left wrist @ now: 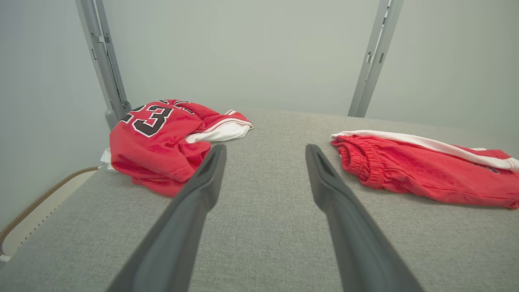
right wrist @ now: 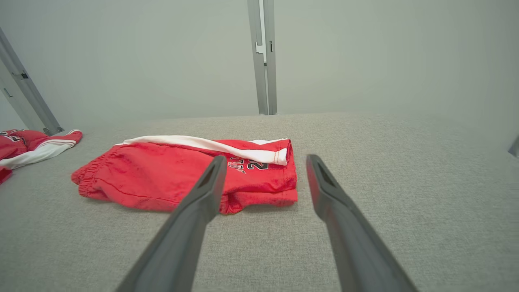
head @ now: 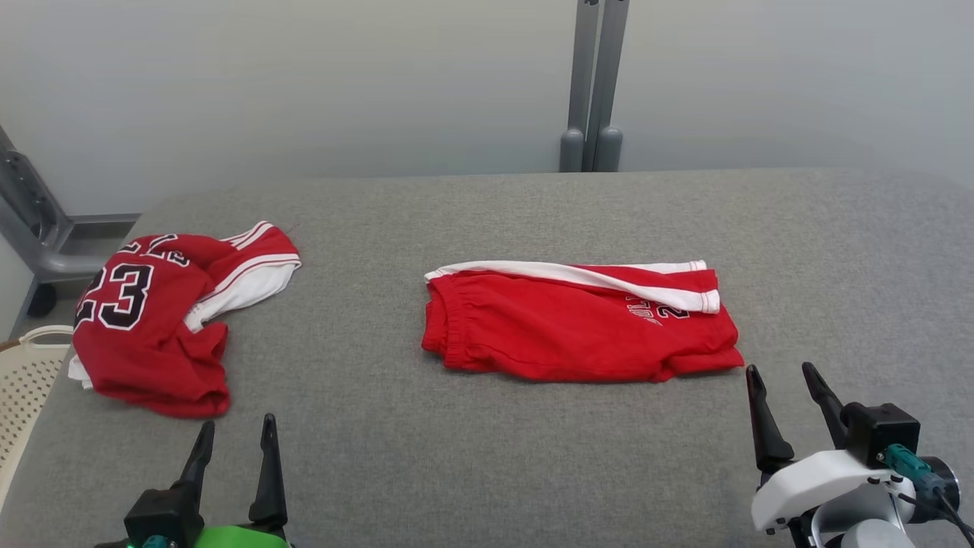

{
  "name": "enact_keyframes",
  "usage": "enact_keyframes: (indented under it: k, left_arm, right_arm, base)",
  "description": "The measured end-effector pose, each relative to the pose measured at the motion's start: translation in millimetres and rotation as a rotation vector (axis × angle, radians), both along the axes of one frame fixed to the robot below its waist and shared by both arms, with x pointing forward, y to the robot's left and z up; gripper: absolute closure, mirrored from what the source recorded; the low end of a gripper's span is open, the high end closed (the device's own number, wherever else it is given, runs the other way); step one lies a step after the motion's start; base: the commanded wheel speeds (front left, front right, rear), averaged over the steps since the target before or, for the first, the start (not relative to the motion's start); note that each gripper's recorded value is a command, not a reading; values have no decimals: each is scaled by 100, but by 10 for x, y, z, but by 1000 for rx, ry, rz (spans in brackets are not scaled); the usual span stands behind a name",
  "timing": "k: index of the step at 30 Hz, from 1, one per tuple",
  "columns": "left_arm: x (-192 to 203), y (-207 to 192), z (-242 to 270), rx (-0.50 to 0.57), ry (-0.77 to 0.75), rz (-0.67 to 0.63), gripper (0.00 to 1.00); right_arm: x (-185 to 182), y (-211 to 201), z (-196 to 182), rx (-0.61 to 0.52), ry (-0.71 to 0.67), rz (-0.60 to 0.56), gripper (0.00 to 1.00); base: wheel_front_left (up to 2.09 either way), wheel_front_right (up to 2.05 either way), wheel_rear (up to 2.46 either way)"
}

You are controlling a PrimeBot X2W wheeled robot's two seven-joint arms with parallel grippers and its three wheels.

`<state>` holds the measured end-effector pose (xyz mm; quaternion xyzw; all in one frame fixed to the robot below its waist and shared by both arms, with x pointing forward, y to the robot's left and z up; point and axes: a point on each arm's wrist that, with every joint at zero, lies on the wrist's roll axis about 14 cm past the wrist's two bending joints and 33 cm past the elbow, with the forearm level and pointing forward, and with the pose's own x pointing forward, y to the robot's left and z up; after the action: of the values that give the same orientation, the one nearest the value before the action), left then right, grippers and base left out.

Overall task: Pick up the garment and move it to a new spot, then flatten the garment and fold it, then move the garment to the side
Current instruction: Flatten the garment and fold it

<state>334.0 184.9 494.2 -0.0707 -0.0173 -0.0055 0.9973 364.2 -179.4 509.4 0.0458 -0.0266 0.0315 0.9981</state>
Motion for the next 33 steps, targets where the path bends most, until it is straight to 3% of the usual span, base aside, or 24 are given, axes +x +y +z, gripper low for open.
enact_keyframes:
  k: [15, 33]
  left_arm:
    - [220, -131, -205, 2, 68, -50, 0]
    - [183, -219, -221, -17, 69, -85, 0]
  right_arm:
    - [-40, -262, -201, 9, 74, -78, 0]
    - [61, -72, -216, 14, 87, -21, 0]
  base:
    - [0, 0, 0]
    - [0, 0, 0]
